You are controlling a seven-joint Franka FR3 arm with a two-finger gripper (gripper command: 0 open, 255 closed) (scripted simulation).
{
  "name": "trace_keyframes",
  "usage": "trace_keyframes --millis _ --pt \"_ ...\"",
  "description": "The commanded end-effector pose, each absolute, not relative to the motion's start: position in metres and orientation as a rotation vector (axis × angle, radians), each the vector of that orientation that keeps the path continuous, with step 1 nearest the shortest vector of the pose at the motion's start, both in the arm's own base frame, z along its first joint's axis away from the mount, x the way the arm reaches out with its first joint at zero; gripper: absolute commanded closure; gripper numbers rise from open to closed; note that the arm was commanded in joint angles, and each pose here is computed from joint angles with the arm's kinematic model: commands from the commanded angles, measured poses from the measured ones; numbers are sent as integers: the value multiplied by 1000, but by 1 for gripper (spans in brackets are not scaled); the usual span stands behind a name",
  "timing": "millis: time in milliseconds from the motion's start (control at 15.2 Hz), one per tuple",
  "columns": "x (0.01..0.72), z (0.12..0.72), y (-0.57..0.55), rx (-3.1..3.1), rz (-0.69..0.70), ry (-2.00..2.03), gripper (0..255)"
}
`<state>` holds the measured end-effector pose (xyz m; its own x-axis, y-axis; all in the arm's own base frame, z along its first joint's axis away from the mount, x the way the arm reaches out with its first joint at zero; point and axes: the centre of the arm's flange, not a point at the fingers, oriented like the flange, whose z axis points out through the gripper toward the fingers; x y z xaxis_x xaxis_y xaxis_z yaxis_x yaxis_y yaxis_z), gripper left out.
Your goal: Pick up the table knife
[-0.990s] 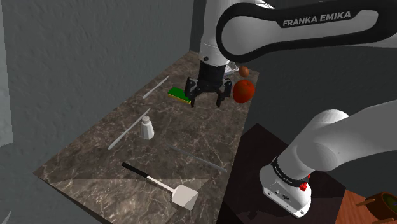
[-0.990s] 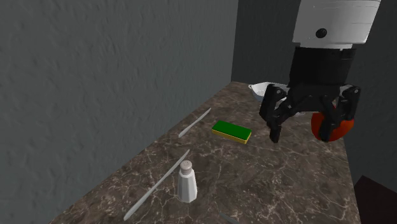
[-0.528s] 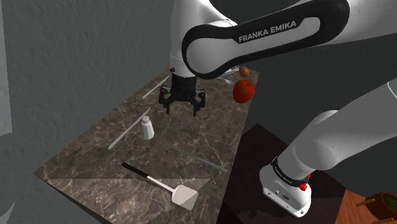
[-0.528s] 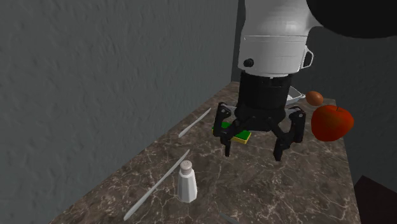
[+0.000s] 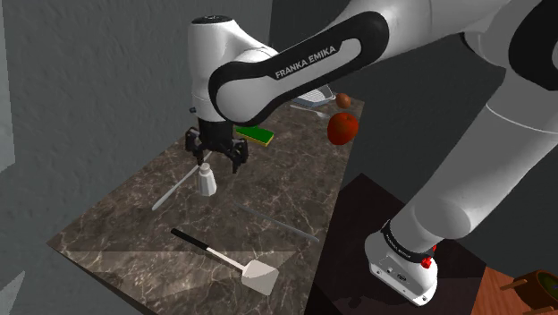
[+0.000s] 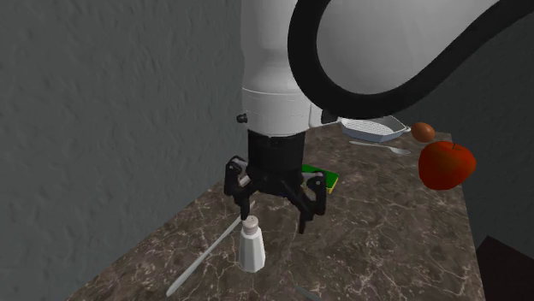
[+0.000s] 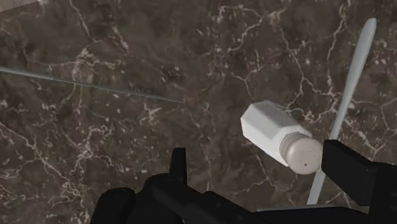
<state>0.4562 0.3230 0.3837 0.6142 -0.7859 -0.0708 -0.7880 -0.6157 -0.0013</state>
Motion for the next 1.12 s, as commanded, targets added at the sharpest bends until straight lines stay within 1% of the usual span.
trace_keyframes --millis 0,594,1056 --pt "473 372 341 -2759 91 1430 0" --pt "557 323 399 -2611 65 1690 0" --pt "557 286 399 -2611 65 1690 0"
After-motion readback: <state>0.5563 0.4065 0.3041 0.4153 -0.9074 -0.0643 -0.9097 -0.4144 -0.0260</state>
